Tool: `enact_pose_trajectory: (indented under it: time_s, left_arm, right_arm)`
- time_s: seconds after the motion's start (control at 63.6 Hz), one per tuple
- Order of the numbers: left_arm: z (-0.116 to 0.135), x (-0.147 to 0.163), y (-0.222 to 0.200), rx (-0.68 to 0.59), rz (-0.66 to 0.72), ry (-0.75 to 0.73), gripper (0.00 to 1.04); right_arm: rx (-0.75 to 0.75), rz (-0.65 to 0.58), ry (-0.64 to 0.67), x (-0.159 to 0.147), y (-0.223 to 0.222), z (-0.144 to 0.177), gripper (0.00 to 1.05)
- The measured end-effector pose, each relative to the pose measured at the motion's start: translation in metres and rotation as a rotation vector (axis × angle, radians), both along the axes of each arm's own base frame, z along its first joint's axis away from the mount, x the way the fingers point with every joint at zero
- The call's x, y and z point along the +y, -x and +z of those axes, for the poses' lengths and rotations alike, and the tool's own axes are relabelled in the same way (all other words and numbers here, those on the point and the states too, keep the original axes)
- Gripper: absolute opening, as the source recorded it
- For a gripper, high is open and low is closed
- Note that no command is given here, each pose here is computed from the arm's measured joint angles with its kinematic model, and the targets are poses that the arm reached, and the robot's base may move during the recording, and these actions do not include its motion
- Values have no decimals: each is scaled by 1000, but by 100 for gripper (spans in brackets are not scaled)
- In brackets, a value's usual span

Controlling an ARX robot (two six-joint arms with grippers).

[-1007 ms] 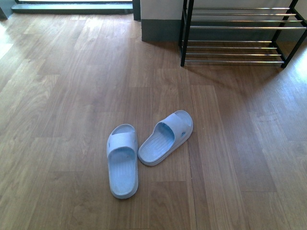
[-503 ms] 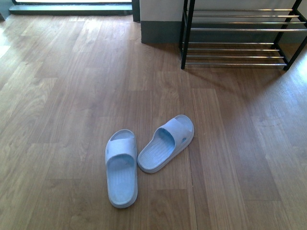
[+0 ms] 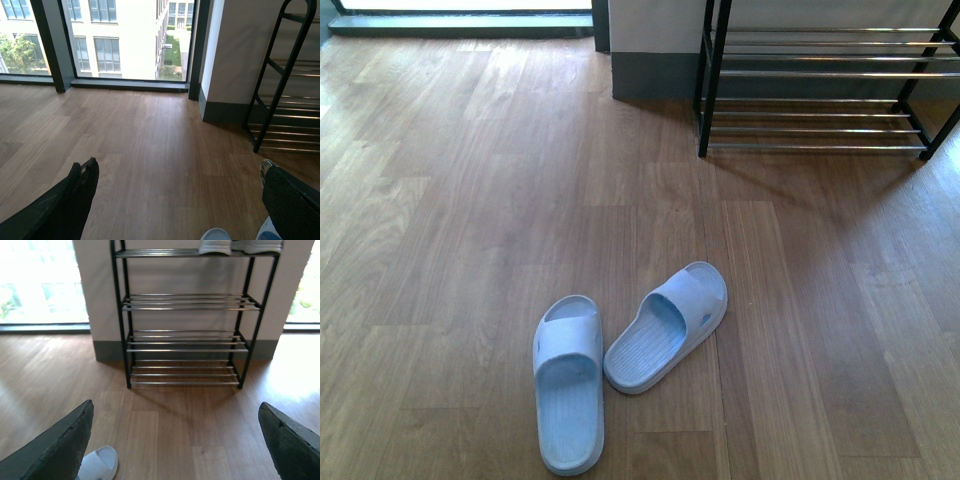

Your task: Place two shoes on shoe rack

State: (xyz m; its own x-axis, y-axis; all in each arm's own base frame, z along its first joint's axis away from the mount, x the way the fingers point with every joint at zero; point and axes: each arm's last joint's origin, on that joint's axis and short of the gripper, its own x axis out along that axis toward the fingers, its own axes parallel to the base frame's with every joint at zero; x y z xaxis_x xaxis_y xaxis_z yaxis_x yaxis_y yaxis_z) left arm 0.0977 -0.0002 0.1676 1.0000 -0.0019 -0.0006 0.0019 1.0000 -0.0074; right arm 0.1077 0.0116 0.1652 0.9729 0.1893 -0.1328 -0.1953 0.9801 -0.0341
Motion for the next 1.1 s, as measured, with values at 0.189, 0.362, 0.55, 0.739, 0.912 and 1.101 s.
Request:
enact_pose_trajectory:
  time_s: [0.189,0.362,0.55,0.739,0.912,1.101]
  left_arm:
    - [0,0,0,0,0,0,95]
    - [0,0,0,0,0,0,95]
    - [0,0,0,0,0,0,95]
    - [0,0,0,0,0,0,95]
    - [0,0,0,0,0,0,95]
    - [0,0,0,0,0,0,95]
  right_arm:
    - [165,147,18,44,-54,-7,96]
    - [427,202,52,87,-118,-61,96]
    - [655,210,122,118,-155,-140,96]
    - [767,158,154,138,-186,-207,96]
    - [809,57,146,148,-211,-253,96]
    - [831,-37,99,158,-234,-280,96]
